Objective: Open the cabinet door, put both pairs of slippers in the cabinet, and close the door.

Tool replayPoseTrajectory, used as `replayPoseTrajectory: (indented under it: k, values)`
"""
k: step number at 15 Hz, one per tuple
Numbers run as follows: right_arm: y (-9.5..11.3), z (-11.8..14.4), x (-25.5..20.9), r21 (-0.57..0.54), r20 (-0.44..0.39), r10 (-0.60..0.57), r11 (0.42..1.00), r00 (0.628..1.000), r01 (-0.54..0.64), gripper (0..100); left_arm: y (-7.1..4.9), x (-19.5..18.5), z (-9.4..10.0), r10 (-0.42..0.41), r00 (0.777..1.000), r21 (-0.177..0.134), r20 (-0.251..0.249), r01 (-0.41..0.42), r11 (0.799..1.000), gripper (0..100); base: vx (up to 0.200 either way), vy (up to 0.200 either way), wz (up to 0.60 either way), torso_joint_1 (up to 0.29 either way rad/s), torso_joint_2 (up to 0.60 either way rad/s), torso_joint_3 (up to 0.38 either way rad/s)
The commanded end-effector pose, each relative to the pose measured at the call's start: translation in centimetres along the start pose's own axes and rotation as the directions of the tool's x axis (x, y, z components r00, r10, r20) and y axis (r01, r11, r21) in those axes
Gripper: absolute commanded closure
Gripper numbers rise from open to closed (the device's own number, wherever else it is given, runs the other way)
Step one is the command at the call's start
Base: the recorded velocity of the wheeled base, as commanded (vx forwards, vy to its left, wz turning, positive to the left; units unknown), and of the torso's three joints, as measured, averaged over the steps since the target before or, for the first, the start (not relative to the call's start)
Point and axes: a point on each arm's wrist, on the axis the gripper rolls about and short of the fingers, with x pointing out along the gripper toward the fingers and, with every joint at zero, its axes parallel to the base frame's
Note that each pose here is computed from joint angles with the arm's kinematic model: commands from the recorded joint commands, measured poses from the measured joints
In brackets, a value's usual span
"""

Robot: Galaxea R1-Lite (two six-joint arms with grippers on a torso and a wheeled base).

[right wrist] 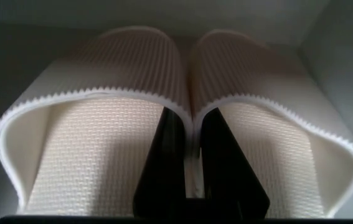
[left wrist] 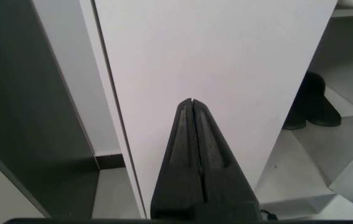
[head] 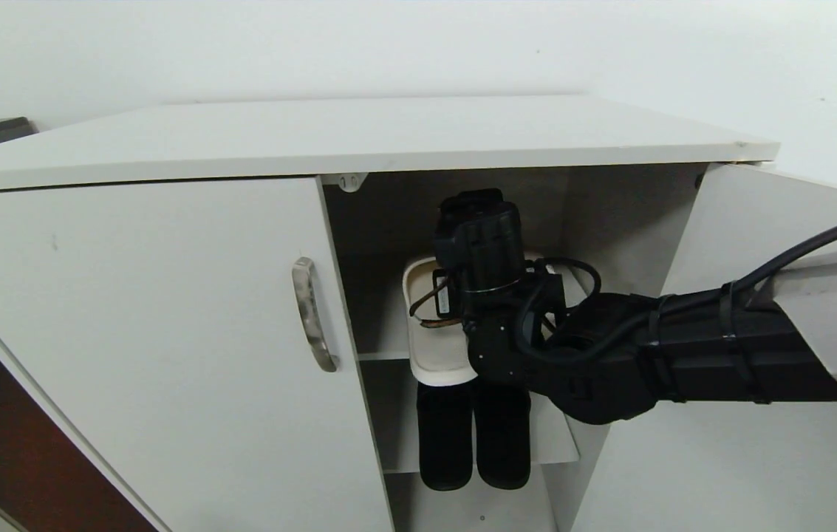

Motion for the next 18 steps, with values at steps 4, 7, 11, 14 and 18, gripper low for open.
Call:
replayPoseTrajectory:
  k: [4,7,11,14,18]
  values:
    - [0.2,0.5,2.9,0.008,-0.002,-0.047,0.999,0.999,0.047,100,0.0,0.0,0.0,0.0,1.0,0.0,-0.001,0.0,1.0,100,0.0,0.0,0.0,0.0,0.0,0.0]
    - [0.3,0.6,4.0,0.015,0.004,-0.06,0.998,0.998,0.059,100,0.0,0.0,0.0,0.0,1.0,0.0,-0.001,0.0,1.0,100,0.0,0.0,0.0,0.0,0.0,0.0]
    - [0.5,0.1,4.5,0.011,-0.002,-0.063,0.998,0.998,0.063,100,0.0,0.0,0.0,0.0,1.0,0.0,-0.001,0.0,1.0,100,0.0,0.0,0.0,0.0,0.0,0.0]
    - [0.5,0.0,4.5,0.01,-0.003,-0.063,0.998,0.998,0.063,100,0.0,0.0,0.0,0.0,1.0,0.0,-0.001,0.0,1.0,100,0.0,0.0,0.0,0.0,0.0,0.0]
    - [0.6,-0.1,4.5,0.007,-0.006,-0.062,0.998,0.998,0.062,100,0.0,0.0,0.0,0.0,1.0,0.0,-0.001,0.0,1.0,100,0.0,0.0,0.0,0.0,0.0,0.0]
